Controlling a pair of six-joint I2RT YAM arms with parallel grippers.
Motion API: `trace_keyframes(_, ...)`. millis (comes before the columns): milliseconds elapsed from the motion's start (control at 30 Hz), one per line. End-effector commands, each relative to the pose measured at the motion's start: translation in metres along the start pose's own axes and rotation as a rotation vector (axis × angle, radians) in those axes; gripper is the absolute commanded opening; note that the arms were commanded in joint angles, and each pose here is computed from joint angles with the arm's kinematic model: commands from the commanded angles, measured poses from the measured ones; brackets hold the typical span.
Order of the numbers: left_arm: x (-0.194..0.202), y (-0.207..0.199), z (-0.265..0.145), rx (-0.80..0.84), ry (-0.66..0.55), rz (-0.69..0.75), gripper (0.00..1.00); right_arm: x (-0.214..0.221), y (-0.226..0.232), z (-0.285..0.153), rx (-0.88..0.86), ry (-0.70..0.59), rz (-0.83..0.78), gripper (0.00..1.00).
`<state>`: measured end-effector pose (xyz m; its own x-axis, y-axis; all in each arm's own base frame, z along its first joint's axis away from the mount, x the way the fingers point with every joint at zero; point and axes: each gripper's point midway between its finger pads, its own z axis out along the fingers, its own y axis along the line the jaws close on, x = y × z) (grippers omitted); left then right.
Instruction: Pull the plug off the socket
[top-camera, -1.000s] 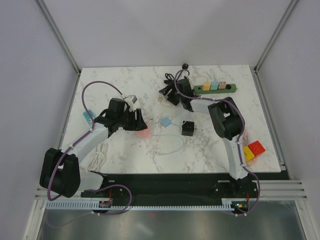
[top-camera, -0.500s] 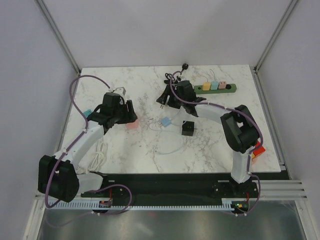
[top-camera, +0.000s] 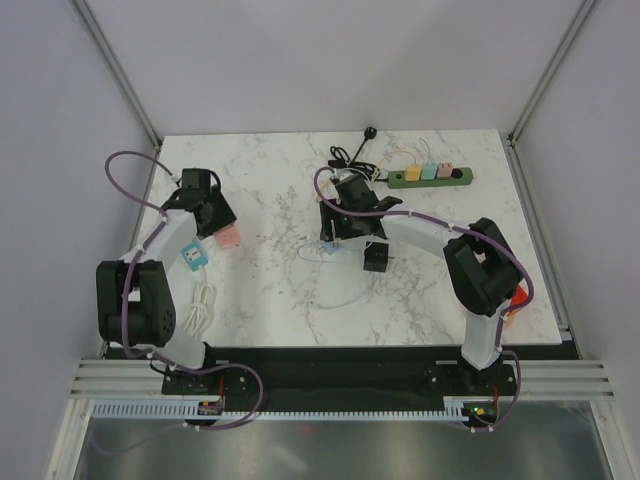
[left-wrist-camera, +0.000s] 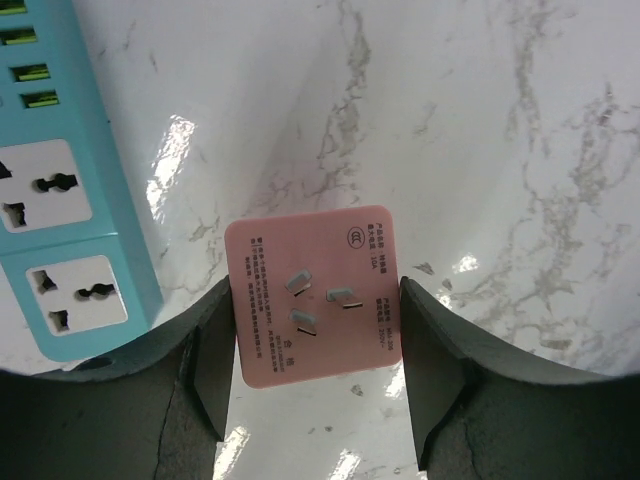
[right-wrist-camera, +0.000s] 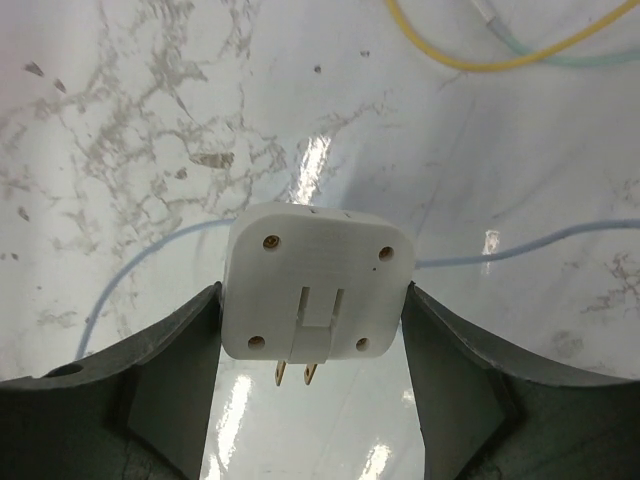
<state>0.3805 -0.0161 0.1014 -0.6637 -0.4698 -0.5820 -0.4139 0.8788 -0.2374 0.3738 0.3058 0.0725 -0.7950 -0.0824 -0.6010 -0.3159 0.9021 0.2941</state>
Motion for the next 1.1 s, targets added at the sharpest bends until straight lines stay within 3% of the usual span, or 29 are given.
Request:
trace_keyframes(0,-0.029,0.002,0.006,-0.050,-0.068,-0.039,0.02,0.002,-0.013,-0.008,0.102,0.027,-0.082,0.00)
trace_keyframes(333,-0.032,0.031,0.020,-0.109,-0.051,-0.089,0.02,0.039,-0.004,-0.005,0.102,0.102,-0.137,0.09)
trace_keyframes(400,-0.033,0.031,0.019,-0.108,-0.060,-0.081,0.08,0.044,-0.004,-0.003,0.106,0.114,-0.141,0.11)
trace_keyframes(500,-0.035,0.034,0.019,-0.119,-0.071,-0.073,0.32,0.050,-0.006,-0.003,0.114,0.122,-0.142,0.12)
trace_keyframes(533,-0.034,0.035,0.020,-0.123,-0.070,-0.073,0.50,0.051,-0.007,-0.002,0.116,0.123,-0.144,0.14)
trace_keyframes(567,-0.034,0.035,0.019,-0.126,-0.071,-0.075,0.56,0.051,-0.007,-0.002,0.116,0.123,-0.144,0.15)
trace_keyframes(833,-0.040,0.033,0.007,-0.105,-0.110,-0.086,0.84,0.052,-0.003,-0.001,0.105,0.127,-0.139,0.38)
trace_keyframes(933,-0.042,0.028,0.001,-0.079,-0.117,-0.088,0.91,0.053,-0.001,-0.001,0.100,0.129,-0.138,0.46)
trace_keyframes(967,-0.042,0.027,-0.001,-0.071,-0.118,-0.088,1.00,0.053,0.000,-0.002,0.095,0.130,-0.139,0.48)
trace_keyframes(1067,-0.045,0.019,-0.011,-0.025,-0.129,-0.093,1.00,0.051,0.002,-0.005,0.092,0.121,-0.134,0.55)
